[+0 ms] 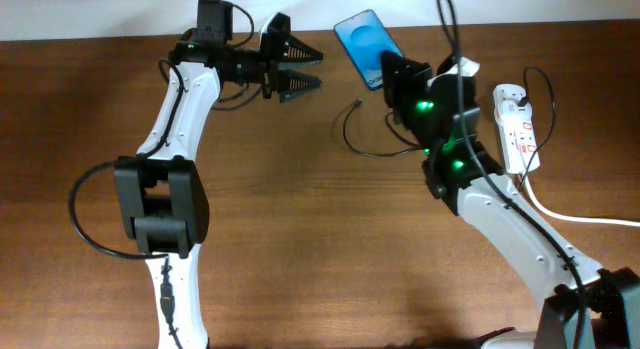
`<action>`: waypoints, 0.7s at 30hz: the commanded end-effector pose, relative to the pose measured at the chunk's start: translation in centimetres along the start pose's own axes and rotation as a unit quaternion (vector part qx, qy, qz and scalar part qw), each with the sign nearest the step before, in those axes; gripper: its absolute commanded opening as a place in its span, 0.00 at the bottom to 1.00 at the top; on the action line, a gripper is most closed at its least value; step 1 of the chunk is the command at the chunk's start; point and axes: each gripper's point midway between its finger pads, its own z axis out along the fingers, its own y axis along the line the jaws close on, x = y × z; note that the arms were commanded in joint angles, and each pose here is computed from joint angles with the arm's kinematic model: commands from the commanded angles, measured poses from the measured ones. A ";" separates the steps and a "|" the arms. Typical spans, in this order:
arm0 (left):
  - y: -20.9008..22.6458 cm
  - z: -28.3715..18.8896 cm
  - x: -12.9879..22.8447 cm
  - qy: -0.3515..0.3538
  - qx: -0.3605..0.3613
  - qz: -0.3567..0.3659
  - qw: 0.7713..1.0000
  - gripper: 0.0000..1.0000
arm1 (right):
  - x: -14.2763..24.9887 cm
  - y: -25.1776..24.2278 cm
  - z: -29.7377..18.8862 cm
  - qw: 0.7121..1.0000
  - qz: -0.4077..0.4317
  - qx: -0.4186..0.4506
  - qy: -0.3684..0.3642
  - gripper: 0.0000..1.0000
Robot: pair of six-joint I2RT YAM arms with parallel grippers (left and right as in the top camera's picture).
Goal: Plug charger to phone and switch on socket
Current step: 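Hold the phone upright with the left gripper, bottom port facing down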
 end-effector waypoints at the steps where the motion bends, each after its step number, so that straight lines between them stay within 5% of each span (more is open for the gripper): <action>1: -1.1 0.9 -1.5 -0.016 -0.014 -0.018 1.000 0.75 | 0.5 1.9 0.6 0.999 0.007 -0.028 -0.021 0.04; 7: -1.8 5.3 -2.6 -0.038 -0.035 -0.051 0.997 0.67 | 1.3 2.8 2.2 0.999 0.006 -0.040 -0.013 0.04; 11: -4.9 5.8 -4.8 -0.080 -0.009 -0.007 0.997 0.61 | 1.6 1.8 2.3 1.000 0.017 -0.020 -0.008 0.04; 19: -5.9 6.9 -5.7 -0.108 0.000 0.008 0.994 0.25 | 3.8 2.3 2.2 0.996 0.081 -0.025 0.023 0.04; 21: -6.7 6.8 -6.1 -0.121 0.009 0.018 0.992 0.25 | 4.1 2.3 2.2 0.996 0.081 -0.025 0.031 0.04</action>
